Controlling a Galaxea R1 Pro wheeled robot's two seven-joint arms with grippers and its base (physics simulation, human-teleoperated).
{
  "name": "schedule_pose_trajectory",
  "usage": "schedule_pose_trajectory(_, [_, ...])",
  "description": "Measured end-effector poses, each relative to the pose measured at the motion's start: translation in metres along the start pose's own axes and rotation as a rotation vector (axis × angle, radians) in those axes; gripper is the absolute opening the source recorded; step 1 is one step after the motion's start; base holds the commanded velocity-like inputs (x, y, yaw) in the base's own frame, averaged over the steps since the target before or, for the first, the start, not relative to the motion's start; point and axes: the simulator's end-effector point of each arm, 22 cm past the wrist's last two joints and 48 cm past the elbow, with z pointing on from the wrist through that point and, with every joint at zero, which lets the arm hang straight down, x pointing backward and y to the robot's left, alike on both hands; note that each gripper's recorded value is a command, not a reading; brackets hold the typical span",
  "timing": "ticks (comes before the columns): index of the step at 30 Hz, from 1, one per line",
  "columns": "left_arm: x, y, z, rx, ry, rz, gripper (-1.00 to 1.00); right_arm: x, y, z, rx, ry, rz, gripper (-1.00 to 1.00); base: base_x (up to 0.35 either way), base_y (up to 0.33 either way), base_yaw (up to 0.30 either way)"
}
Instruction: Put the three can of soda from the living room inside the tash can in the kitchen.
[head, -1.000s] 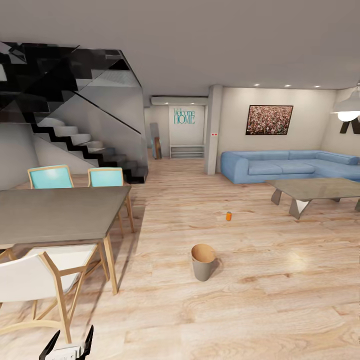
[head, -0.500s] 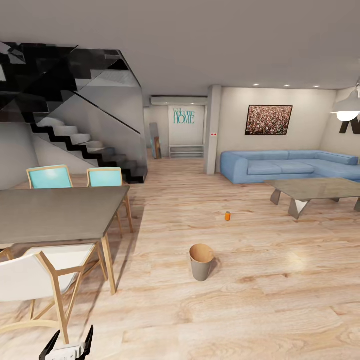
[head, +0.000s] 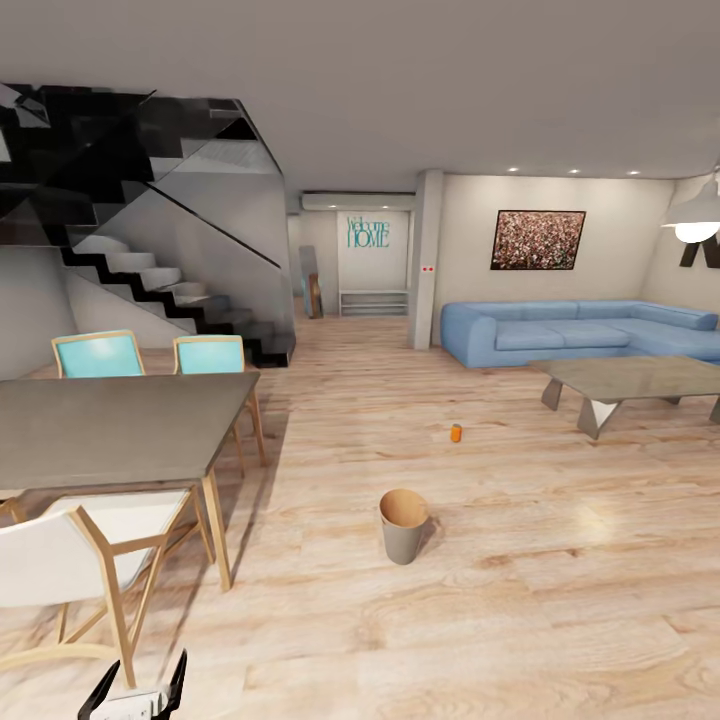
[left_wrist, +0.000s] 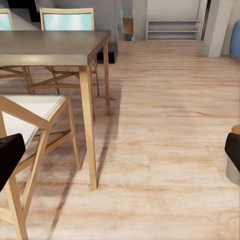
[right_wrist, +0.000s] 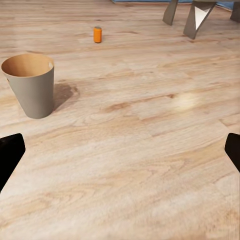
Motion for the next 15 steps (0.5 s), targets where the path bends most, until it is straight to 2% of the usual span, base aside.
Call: schedule_pose_trajectory(15, [0.0, 0.0001, 0.0, 0.0, 0.0, 0.0, 1.0, 0.0023, 0.0008, -0.0007, -0.002, 0.005, -0.002, 1.0, 0.204, 0.029, 0.0])
